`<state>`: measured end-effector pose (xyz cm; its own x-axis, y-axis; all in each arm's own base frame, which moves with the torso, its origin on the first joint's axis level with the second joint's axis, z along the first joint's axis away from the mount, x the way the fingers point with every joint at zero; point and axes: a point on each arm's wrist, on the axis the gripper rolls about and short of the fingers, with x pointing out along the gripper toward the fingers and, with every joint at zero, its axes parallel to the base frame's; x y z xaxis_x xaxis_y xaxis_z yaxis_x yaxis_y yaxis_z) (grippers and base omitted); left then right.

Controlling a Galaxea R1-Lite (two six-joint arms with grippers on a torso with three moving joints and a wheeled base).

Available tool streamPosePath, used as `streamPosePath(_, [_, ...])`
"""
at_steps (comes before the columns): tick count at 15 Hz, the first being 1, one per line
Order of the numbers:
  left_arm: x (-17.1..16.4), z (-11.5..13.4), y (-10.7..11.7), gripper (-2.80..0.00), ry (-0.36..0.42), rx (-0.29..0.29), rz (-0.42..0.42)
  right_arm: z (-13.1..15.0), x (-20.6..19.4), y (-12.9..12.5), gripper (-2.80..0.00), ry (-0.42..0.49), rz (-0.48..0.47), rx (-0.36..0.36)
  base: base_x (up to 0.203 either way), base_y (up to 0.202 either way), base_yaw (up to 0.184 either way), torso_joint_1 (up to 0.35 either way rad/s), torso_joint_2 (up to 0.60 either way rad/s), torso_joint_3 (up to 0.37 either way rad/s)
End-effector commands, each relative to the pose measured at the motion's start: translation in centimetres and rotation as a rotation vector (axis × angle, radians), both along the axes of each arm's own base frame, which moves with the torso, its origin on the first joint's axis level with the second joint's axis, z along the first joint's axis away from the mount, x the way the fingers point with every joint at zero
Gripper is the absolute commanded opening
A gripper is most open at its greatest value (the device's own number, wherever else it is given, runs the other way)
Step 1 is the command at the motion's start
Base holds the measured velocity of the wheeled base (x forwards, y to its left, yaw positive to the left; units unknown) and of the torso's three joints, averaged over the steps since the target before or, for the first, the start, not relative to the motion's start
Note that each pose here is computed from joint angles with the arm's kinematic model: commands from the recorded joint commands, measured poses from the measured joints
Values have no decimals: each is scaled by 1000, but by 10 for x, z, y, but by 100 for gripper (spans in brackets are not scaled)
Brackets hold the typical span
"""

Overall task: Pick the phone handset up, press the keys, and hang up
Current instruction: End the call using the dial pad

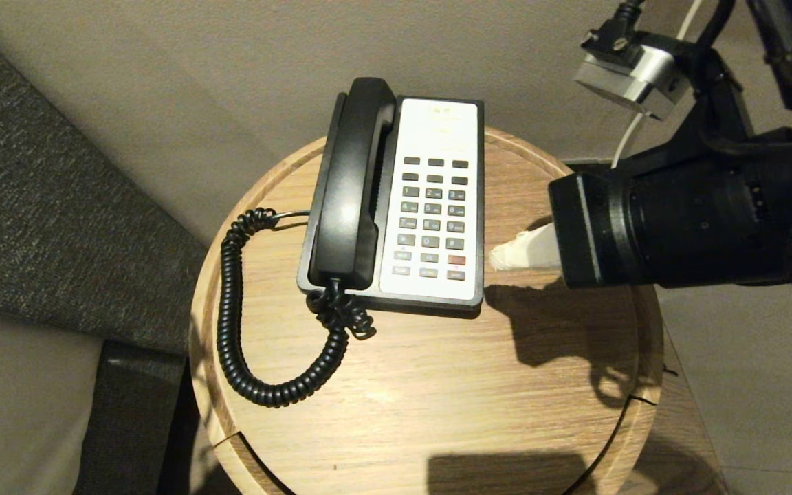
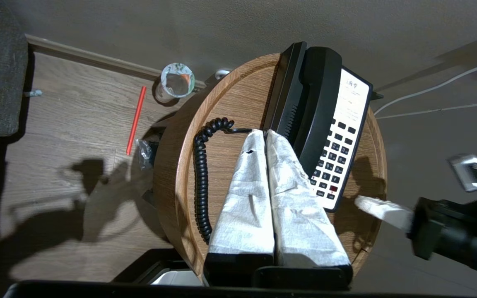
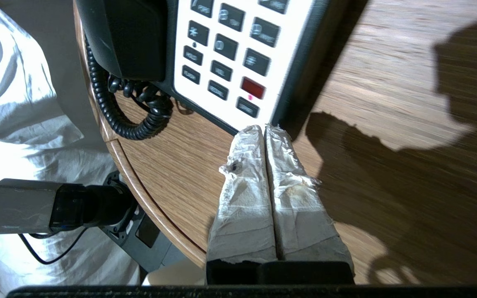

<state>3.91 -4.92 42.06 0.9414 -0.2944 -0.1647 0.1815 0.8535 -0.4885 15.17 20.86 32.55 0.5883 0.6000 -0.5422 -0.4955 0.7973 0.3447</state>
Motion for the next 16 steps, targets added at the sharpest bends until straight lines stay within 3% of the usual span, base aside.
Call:
streamPosePath(1, [-1, 0, 3, -280, 1, -6, 5, -5, 6, 12, -280, 12, 5, -14, 0, 0, 0, 0, 0, 0])
streamPosePath(16, [-4, -6, 11, -280, 5, -5, 8, -11, 16, 26, -280, 14, -4, -39, 0, 0, 0, 0, 0, 0])
